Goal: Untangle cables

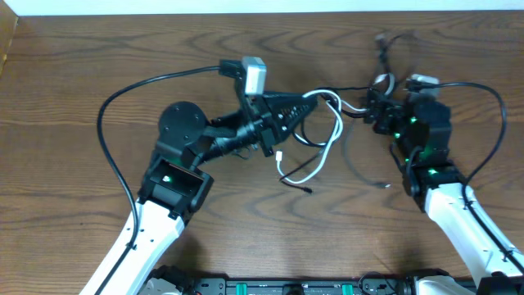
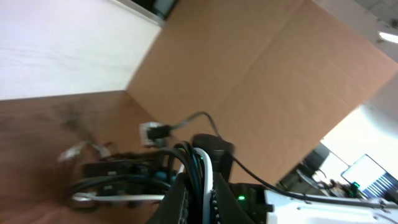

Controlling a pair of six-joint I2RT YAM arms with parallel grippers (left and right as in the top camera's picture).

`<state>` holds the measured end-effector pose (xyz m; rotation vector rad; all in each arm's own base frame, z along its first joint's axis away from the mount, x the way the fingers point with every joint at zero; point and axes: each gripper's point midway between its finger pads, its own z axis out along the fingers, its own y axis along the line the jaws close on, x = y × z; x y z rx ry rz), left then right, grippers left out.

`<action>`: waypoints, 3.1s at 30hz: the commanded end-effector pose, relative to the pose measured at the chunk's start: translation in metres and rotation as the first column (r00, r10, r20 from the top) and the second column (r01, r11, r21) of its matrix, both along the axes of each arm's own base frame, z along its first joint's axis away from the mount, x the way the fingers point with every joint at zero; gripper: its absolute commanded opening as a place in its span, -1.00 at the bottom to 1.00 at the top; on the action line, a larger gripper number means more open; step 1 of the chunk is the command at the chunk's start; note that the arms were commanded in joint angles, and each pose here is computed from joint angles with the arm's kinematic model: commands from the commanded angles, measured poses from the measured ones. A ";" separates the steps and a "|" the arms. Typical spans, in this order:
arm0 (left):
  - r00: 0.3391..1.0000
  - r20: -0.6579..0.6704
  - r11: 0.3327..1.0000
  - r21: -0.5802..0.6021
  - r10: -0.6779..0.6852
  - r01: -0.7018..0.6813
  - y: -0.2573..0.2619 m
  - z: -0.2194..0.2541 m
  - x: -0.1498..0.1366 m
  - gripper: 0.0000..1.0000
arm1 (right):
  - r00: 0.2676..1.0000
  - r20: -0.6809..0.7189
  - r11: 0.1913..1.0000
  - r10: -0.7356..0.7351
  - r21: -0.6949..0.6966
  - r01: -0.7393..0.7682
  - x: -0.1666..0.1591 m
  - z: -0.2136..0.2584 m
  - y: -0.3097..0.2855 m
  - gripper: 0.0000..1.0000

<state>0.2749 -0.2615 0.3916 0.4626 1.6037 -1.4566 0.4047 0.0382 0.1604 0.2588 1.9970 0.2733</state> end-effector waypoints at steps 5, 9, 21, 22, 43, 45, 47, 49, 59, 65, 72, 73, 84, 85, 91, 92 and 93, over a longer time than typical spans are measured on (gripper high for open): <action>0.989 0.044 0.990 -0.023 0.139 -0.138 0.049 0.021 0.021 -0.85 | 0.982 -0.064 0.984 -0.176 -0.051 0.173 -0.005 -0.016 -0.057 0.98; 0.981 0.010 0.981 -0.008 0.196 -0.196 0.067 0.014 0.034 -0.85 | 0.981 -0.082 0.984 -0.176 -0.053 0.172 -0.007 -0.020 -0.057 0.99; 0.947 -0.050 0.949 0.026 0.316 -0.315 0.106 -0.001 0.057 -0.85 | 0.973 -0.145 0.983 -0.177 -0.065 0.170 -0.015 -0.033 -0.057 0.99; 0.944 -0.058 0.945 0.030 0.326 -0.325 0.109 -0.003 0.059 -0.85 | 0.973 -0.150 0.983 -0.177 -0.065 0.169 -0.016 -0.034 -0.057 0.99; 0.865 -0.072 0.868 0.065 0.496 -0.492 0.169 -0.013 0.082 -0.85 | 0.977 -0.195 0.996 -0.087 -0.051 0.078 -0.021 -0.043 -0.043 0.98; 0.848 -0.072 0.851 0.064 0.525 -0.521 0.178 -0.013 0.085 -0.85 | 0.982 -0.191 0.998 0.010 -0.064 -0.022 -0.021 -0.042 -0.030 0.99; 0.836 -0.072 0.839 0.064 0.544 -0.540 0.186 -0.013 0.087 -0.85 | 0.979 -0.187 0.991 0.084 -0.084 -0.101 -0.022 -0.042 -0.021 0.99; 0.827 -0.073 0.830 0.064 0.558 -0.554 0.192 -0.013 0.088 -0.85 | 0.977 -0.194 0.989 0.093 -0.094 -0.113 -0.023 -0.044 -0.021 0.98; 0.795 -0.072 0.798 0.064 0.602 -0.599 0.212 -0.013 0.091 -0.85 | 0.973 -0.203 0.969 0.109 -0.196 -0.150 -0.024 -0.046 -0.026 0.99; 0.795 -0.073 0.798 0.065 0.603 -0.599 0.212 -0.013 0.091 -0.85 | 0.859 -0.138 0.844 0.493 -0.164 -0.510 -0.036 -0.037 0.032 0.98; 0.795 -0.073 0.798 0.065 0.603 -0.599 0.212 -0.013 0.091 -0.85 | 0.526 0.058 0.528 0.849 -0.147 -0.836 -0.080 -0.008 0.097 0.98; 0.795 -0.073 0.798 0.065 0.603 -0.599 0.212 -0.013 0.091 -0.85 | 0.487 0.080 0.494 0.870 -0.142 -0.858 -0.086 -0.005 0.102 0.98; 0.795 -0.077 0.798 0.066 0.602 -0.599 0.212 -0.014 0.091 -0.85 | 0.249 0.238 0.276 0.939 -0.089 -0.957 -0.129 0.018 0.125 0.99; 0.794 -0.080 0.798 0.068 0.602 -0.598 0.212 -0.015 0.091 -0.85 | 0.249 0.237 0.276 0.939 -0.086 -0.957 -0.129 0.017 0.125 0.99; 0.790 -0.120 0.799 0.088 0.601 -0.595 0.212 -0.024 0.091 -0.85 | 0.254 0.247 0.275 0.935 -0.054 -0.960 -0.130 0.020 0.126 0.98; 0.791 -0.125 0.801 0.091 0.599 -0.592 0.212 -0.025 0.091 -0.85 | 0.264 0.249 0.281 0.932 -0.034 -0.959 -0.129 0.021 0.126 0.99; 0.796 -0.125 0.806 0.091 0.592 -0.585 0.211 -0.025 0.090 -0.85 | 0.278 0.251 0.289 0.927 -0.008 -0.957 -0.127 0.023 0.126 0.99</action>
